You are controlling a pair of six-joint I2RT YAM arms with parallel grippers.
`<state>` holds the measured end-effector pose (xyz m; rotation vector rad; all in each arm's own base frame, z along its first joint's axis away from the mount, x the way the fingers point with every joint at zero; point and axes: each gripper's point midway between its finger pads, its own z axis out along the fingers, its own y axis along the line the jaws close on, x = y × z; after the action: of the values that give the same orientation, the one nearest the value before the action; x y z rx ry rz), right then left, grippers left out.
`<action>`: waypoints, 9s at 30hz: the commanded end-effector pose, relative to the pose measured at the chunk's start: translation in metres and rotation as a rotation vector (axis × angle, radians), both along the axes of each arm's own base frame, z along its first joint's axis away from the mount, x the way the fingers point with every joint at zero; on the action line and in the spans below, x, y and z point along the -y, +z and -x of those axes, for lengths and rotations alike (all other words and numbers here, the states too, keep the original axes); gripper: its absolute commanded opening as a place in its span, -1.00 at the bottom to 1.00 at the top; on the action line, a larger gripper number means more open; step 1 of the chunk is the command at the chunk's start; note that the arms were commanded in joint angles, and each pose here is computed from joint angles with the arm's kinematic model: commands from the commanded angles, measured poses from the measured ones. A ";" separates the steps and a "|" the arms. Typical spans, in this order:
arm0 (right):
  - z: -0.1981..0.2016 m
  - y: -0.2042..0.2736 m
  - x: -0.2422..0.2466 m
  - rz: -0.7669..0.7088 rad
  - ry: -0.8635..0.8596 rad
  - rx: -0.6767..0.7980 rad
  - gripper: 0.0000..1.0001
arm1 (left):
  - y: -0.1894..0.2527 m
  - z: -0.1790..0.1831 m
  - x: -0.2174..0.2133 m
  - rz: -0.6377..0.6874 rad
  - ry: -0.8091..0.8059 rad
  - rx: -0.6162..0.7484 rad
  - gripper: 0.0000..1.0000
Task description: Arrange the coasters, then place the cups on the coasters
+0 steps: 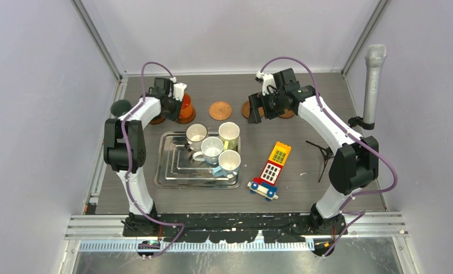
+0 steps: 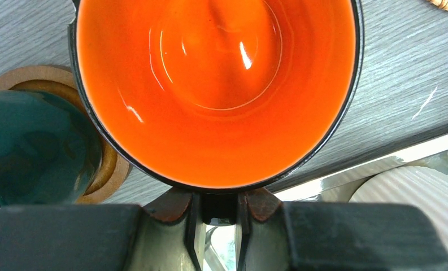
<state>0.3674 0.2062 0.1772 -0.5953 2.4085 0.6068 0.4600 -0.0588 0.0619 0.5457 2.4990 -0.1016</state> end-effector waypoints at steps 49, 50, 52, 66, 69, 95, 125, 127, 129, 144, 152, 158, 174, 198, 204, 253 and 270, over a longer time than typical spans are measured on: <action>-0.003 0.010 0.053 0.065 -0.064 0.003 0.77 | 0.048 0.152 0.037 0.045 -0.197 -0.016 0.25; -0.004 0.010 0.056 0.068 -0.071 0.005 0.77 | 0.045 0.151 0.039 0.045 -0.196 -0.019 0.23; -0.005 0.008 0.062 0.075 -0.087 0.002 0.77 | 0.041 0.148 0.041 0.043 -0.200 -0.018 0.21; -0.011 0.010 0.080 0.098 -0.127 0.016 0.77 | 0.027 0.147 0.058 0.101 -0.225 -0.059 0.30; -0.011 0.010 0.081 0.101 -0.127 0.016 0.77 | 0.028 0.155 0.061 0.113 -0.232 -0.070 0.31; -0.009 0.012 0.078 0.085 -0.128 0.011 0.77 | -0.002 0.120 0.075 0.110 -0.169 0.024 -0.10; -0.002 0.009 0.076 0.070 -0.117 -0.005 0.76 | 0.059 0.115 0.075 0.188 -0.162 0.345 -1.00; -0.002 0.009 0.076 0.069 -0.118 -0.004 0.76 | 0.061 0.113 0.076 0.193 -0.164 0.355 -1.00; -0.002 0.009 0.076 0.070 -0.116 -0.004 0.76 | 0.058 0.113 0.076 0.184 -0.169 0.341 -1.00; -0.003 0.007 0.077 0.076 -0.117 -0.006 0.76 | 0.006 0.131 0.050 0.079 -0.195 0.170 -0.89; -0.003 0.007 0.076 0.073 -0.117 -0.007 0.76 | 0.004 0.150 0.038 0.075 -0.197 0.116 -0.09; -0.006 0.007 0.074 0.061 -0.119 -0.011 0.76 | 0.009 0.144 0.035 0.083 -0.161 0.135 -0.08; -0.002 0.008 0.074 0.057 -0.120 -0.012 0.76 | 0.035 0.123 0.042 0.142 -0.113 0.255 -0.04; -0.002 0.010 0.073 0.051 -0.120 -0.011 0.76 | 0.090 0.116 0.055 0.219 -0.150 0.380 -1.00; -0.003 0.010 0.073 0.050 -0.119 -0.012 0.76 | 0.128 0.099 0.062 0.253 -0.157 0.457 -1.00; -0.018 0.002 0.073 0.072 -0.120 -0.022 0.78 | 0.102 -0.058 0.182 0.346 -0.320 0.589 -1.00; -0.019 0.003 0.074 0.079 -0.120 -0.013 0.78 | 0.085 -0.032 0.169 0.278 -0.357 0.523 -0.18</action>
<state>0.3793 0.1327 0.1615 -0.4742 2.5283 0.4821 0.4916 -0.2247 0.0996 0.7516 1.9706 -0.4083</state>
